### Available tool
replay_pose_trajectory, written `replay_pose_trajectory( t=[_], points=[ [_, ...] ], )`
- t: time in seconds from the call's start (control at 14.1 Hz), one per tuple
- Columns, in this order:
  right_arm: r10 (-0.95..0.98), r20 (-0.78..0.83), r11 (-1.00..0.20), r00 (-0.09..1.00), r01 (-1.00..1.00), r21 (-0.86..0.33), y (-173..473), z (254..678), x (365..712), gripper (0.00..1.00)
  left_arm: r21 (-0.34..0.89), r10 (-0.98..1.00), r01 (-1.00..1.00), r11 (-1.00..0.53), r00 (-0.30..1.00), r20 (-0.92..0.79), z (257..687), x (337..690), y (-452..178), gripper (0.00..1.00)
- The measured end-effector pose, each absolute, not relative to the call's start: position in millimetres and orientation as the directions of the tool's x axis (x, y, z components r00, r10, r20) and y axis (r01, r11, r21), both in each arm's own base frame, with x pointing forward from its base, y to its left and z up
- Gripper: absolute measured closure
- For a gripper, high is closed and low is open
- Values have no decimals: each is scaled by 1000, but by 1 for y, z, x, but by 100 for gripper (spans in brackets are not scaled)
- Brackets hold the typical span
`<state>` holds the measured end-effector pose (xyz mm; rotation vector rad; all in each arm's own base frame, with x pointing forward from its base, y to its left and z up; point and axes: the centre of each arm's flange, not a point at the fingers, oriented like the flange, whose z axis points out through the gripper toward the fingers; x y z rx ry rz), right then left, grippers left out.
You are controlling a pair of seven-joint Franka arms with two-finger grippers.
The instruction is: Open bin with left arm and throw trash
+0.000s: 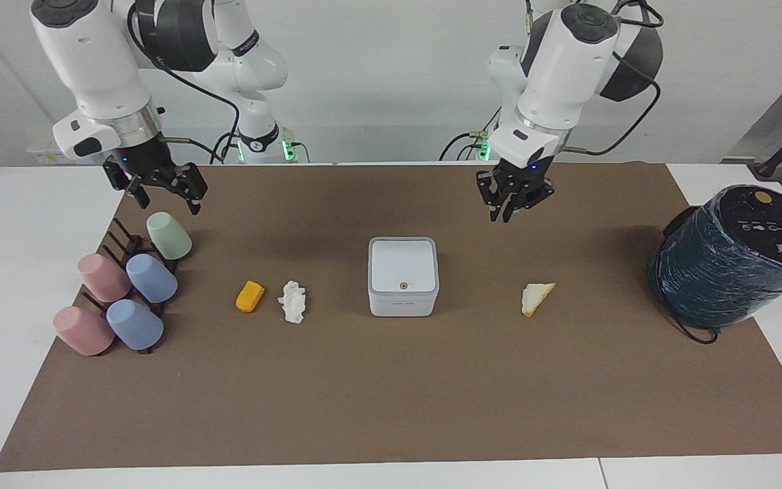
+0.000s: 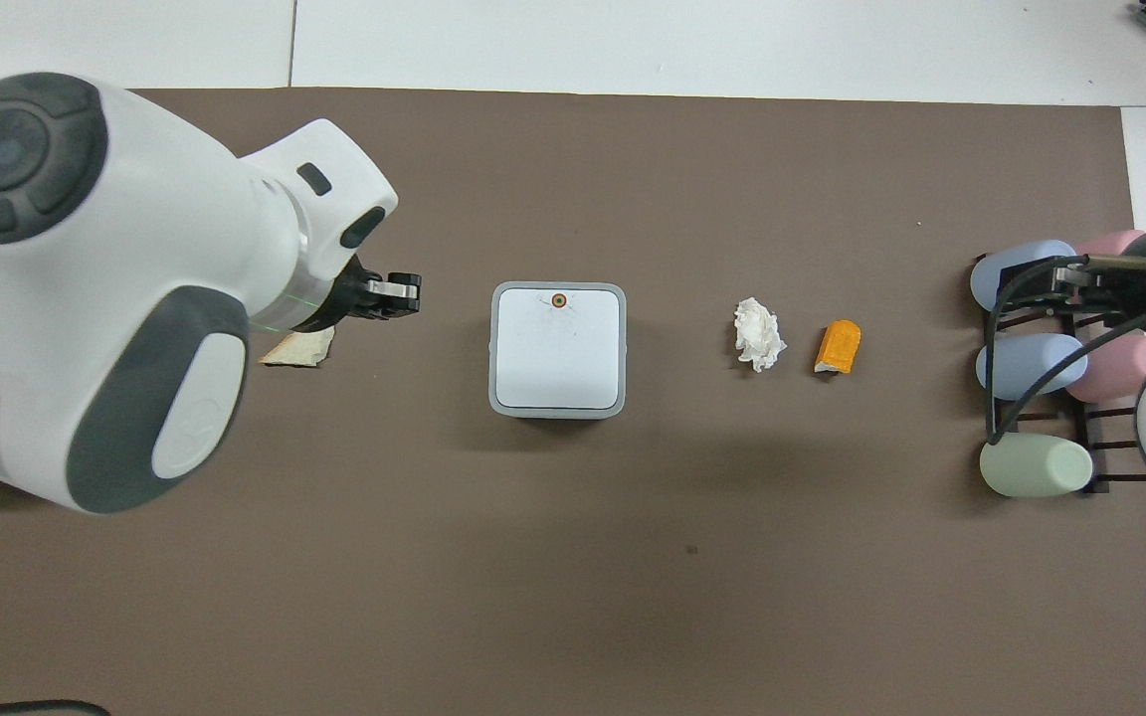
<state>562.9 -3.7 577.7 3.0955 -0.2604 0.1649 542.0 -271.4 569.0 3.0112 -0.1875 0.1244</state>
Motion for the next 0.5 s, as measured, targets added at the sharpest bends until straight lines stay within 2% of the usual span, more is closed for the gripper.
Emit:
replay_pose_trajectory(
  t=[0.07, 0.5],
  points=[
    [-166, 127, -985, 978, -169, 18, -4, 570, 565, 0, 133, -108, -120, -984, 990, 95, 560, 537, -284, 99],
    [-187, 214, -982, 959, -190, -8, -2, 499, 570, 0, 253, -58, -101, -962, 984, 171, 506, 528, -334, 99]
  ],
)
